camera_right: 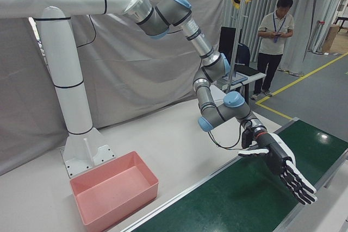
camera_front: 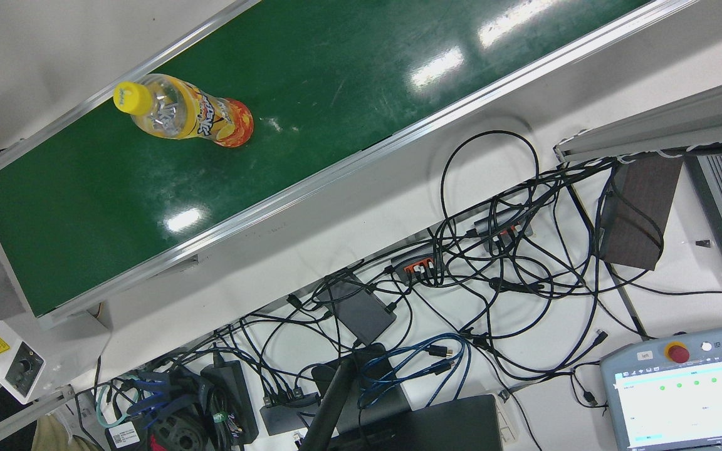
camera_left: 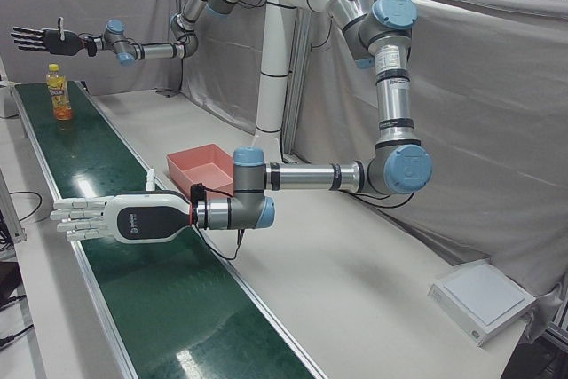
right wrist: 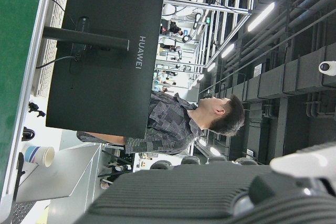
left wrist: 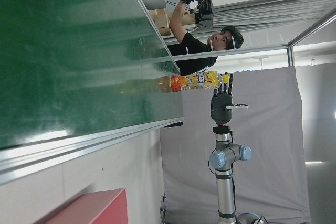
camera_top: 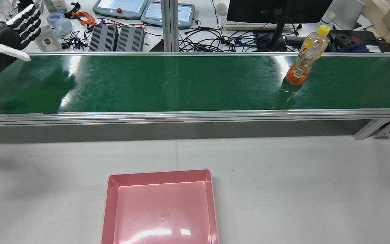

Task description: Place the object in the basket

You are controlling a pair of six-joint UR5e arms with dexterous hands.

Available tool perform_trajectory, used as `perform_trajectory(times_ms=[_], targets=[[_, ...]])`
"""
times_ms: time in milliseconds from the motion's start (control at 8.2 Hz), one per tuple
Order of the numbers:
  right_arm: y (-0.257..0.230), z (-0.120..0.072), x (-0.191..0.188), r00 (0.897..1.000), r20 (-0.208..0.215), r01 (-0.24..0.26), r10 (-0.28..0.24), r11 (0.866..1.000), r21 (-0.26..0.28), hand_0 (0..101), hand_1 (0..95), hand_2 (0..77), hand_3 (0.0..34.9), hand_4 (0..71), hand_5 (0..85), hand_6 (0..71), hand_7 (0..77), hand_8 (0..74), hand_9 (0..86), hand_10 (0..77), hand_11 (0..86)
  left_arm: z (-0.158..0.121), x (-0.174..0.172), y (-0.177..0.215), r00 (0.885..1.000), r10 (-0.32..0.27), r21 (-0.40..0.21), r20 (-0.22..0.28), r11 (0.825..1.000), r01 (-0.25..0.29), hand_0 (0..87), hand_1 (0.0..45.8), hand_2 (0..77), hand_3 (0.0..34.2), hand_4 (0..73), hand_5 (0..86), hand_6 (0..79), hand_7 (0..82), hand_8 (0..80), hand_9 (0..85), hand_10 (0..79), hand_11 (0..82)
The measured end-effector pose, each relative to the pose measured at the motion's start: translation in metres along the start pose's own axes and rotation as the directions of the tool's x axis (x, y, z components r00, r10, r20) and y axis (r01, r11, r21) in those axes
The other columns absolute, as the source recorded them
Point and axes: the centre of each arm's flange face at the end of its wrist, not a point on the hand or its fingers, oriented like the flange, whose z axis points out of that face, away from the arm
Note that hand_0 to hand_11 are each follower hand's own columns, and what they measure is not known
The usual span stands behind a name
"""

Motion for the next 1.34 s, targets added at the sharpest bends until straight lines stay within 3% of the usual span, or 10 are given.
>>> perform_trajectory(times_ms=[1341], targets=[[0.0,0.0,0.0,1.0,0.0,0.0,0.0,1.0,0.0,0,0.0,0.5,0.0,0.0,0.0,0.0,0.5,0.0,0.0,0.0,0.0,0.0012,-0.0042,0.0008,1.0,0.0,0.002,0.005,1.0,0.0,62.9,11.4,0.5,0.0,0.5,1.1,0.5,0.5,0.0,0.0,0.0,1.6]])
